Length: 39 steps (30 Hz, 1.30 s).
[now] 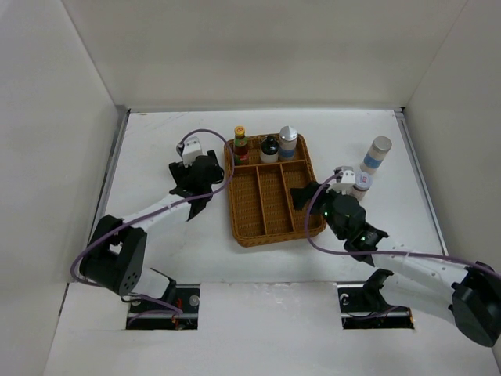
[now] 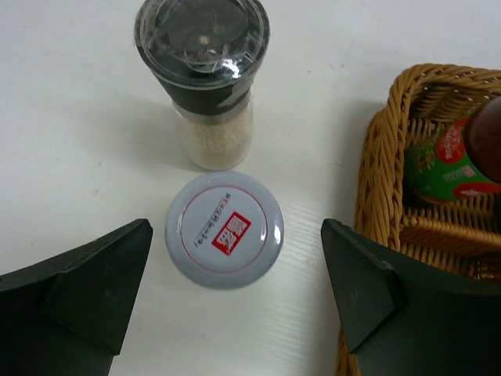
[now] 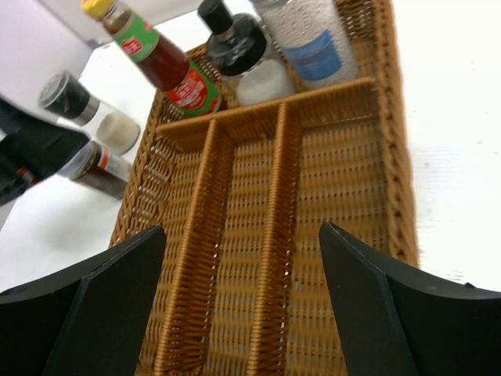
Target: Organize the condiment bottles
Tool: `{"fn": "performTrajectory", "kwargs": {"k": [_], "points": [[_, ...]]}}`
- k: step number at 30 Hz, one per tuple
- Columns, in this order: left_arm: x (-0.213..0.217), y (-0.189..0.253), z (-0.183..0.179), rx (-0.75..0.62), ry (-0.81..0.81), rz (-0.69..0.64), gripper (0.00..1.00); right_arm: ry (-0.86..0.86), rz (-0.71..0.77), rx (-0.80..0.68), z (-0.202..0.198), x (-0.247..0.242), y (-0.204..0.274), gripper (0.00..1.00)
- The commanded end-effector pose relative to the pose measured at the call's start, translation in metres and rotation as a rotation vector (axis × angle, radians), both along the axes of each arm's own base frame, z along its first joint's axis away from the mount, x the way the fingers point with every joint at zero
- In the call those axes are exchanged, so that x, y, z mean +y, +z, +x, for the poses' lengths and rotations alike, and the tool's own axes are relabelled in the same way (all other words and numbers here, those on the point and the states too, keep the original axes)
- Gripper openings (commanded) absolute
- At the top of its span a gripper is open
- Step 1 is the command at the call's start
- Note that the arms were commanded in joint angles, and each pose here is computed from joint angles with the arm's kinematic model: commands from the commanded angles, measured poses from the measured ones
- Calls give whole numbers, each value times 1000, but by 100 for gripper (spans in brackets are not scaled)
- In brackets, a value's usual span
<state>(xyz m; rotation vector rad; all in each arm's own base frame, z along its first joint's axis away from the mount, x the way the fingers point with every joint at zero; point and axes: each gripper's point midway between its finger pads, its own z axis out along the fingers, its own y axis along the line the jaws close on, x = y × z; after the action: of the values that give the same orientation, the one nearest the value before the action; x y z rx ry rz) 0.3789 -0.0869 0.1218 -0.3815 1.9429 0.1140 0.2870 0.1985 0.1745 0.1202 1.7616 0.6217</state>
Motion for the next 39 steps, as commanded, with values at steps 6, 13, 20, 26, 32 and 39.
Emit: {"fn": "performTrajectory", "kwargs": {"k": [6, 13, 20, 26, 32, 39], "points": [[-2, 2, 28, -16, -9, -64, 74, 43, 63, -55, 0, 16, 18, 86], [-3, 25, 25, -74, -35, -108, 39, 40, 71, -65, -2, 14, 21, 86], [-45, 127, 4, -281, -175, -190, 37, 25, 75, -59, 1, 10, 18, 87], [-116, 138, -3, -303, -331, -231, 37, 13, 72, -58, 3, 8, 17, 87], [-157, 111, 14, -266, -391, -225, 37, 4, 76, -66, 3, 5, 18, 87], [-167, 69, 31, -210, -384, -185, 41, -5, 71, -62, 4, 2, 16, 88]]}}
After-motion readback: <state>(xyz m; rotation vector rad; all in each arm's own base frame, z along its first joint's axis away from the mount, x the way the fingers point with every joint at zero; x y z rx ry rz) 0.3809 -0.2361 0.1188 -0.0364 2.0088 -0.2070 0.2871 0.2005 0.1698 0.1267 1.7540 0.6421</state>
